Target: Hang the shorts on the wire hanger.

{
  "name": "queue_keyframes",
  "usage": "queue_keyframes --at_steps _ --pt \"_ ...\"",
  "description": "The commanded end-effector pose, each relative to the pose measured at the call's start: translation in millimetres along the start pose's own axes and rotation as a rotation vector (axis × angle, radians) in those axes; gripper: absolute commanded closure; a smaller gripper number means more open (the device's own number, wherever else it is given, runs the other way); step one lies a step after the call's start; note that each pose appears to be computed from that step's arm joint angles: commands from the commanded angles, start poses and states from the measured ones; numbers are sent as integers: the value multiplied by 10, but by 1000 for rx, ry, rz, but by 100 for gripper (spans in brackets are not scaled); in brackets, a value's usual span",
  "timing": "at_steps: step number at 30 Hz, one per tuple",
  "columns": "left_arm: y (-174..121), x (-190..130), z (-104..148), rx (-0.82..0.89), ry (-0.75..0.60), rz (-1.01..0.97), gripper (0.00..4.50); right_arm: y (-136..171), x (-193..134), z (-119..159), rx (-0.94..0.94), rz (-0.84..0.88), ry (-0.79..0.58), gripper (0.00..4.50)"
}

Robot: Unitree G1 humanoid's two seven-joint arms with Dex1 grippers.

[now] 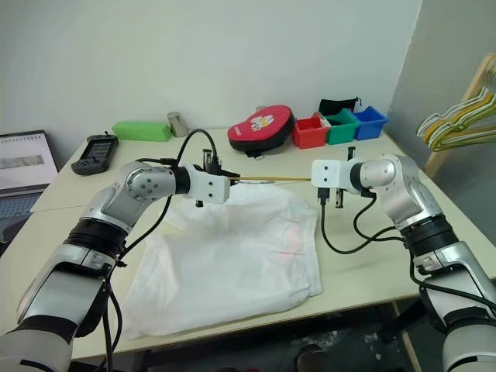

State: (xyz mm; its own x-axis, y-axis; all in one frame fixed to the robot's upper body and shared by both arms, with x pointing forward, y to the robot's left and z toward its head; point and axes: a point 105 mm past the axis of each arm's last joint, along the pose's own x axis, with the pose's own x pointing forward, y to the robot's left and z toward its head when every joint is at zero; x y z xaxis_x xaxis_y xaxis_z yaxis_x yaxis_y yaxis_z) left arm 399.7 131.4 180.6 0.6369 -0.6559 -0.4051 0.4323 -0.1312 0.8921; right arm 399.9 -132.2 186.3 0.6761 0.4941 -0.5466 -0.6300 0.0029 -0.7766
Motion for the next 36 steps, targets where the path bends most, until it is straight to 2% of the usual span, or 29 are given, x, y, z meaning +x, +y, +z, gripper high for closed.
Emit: queue_keyframes --at_steps 1,8,9,10,14,18,21,23,25,26,29,31,36 --pt "87 -30 75 -42 -54 3 372 -82 -100 38 2 -31 -14 450" --pt "182 -153 169 -173 -190 73 220 49 -103 -11 91 12 -36 450" --pt "189 -170 183 -184 -206 76 211 56 -109 -25 101 14 -35 450" --pt "191 -189 190 -186 -217 77 173 59 -116 -38 112 14 -35 450" --pt "148 -270 159 -200 -229 62 104 114 -204 -87 190 42 -63 450" --pt "104 -370 110 -250 -239 59 9 183 -347 -238 311 67 -63 450" --pt "104 -434 129 -296 -266 83 3 303 -478 -539 407 93 11 450" --pt "108 -456 159 -325 -284 96 3 364 -537 -646 451 109 37 450" --pt "9 -493 283 -461 -342 102 3 639 -706 -933 610 187 123 450" --pt "-126 -518 379 -534 -370 85 3 822 -836 -1002 758 251 136 450" --pt "-411 -573 616 -650 -400 38 3 1125 -1078 -954 1113 379 125 450" --pt "-520 -585 750 -705 -410 31 3 1356 -1258 -869 1253 499 119 450" --pt "-628 -595 887 -782 -399 34 3 1709 -1609 -730 1574 687 152 450"
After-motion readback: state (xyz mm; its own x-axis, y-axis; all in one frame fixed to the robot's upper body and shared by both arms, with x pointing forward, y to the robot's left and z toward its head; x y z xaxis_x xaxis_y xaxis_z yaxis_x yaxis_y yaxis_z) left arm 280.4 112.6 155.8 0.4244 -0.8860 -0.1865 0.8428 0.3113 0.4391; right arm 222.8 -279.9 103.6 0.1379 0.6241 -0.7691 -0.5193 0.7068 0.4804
